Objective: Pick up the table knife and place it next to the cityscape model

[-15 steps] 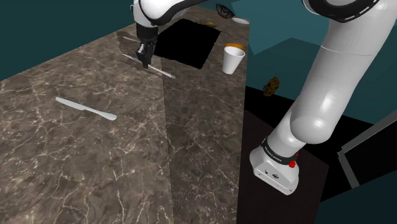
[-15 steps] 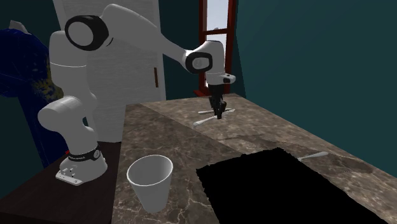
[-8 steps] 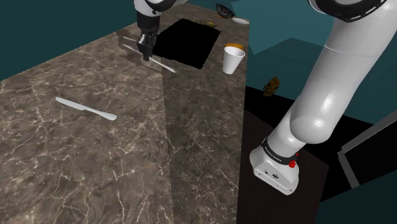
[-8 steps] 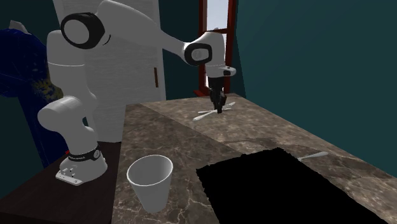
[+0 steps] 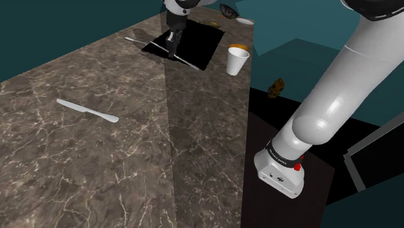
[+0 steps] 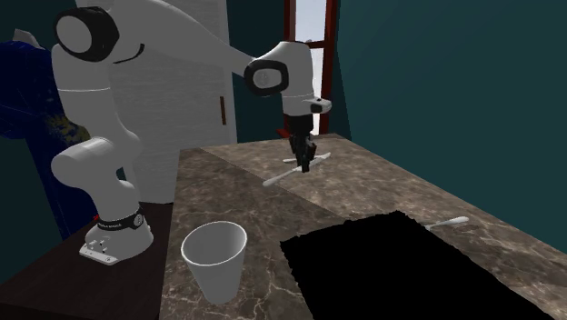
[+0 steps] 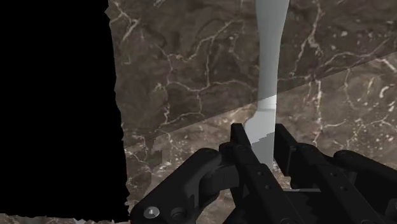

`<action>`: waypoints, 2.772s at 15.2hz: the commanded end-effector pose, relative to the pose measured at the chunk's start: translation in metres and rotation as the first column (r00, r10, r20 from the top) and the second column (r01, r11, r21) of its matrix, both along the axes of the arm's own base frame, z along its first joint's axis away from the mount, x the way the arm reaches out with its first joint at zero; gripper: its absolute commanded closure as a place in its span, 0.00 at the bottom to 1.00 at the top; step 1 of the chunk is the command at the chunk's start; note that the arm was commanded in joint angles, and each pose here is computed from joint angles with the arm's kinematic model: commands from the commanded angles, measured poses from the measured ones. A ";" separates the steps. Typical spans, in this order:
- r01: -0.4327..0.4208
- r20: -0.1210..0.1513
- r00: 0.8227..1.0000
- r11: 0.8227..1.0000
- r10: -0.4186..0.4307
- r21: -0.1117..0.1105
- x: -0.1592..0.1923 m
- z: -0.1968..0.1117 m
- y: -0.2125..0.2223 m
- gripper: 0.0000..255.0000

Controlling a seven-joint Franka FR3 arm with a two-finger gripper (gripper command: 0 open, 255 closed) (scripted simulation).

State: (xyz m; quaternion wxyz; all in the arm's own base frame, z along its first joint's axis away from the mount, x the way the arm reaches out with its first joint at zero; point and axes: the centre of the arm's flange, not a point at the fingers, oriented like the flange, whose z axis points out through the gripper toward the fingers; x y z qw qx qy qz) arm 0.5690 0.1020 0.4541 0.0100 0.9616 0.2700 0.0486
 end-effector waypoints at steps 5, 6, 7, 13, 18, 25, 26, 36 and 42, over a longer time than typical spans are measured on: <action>-0.001 0.000 1.000 1.000 0.001 0.000 -0.017 -0.002 -0.078 1.00; -0.001 0.000 1.000 1.000 0.001 0.000 -0.020 -0.002 -0.091 1.00; -0.001 0.000 1.000 1.000 0.001 0.000 -0.023 -0.002 -0.104 1.00; -0.001 0.000 1.000 1.000 0.001 0.000 -0.038 -0.002 -0.173 1.00; -0.001 0.000 1.000 1.000 0.001 0.000 -0.038 -0.028 -0.173 1.00; -0.001 0.000 1.000 1.000 0.001 0.000 -0.038 -0.065 -0.173 1.00; -0.001 0.000 1.000 1.000 0.001 0.000 -0.038 -0.070 -0.173 1.00; -0.001 0.000 1.000 1.000 0.001 0.000 -0.038 -0.110 -0.173 1.00; -0.001 0.000 1.000 1.000 0.001 0.000 -0.037 -0.110 -0.174 0.00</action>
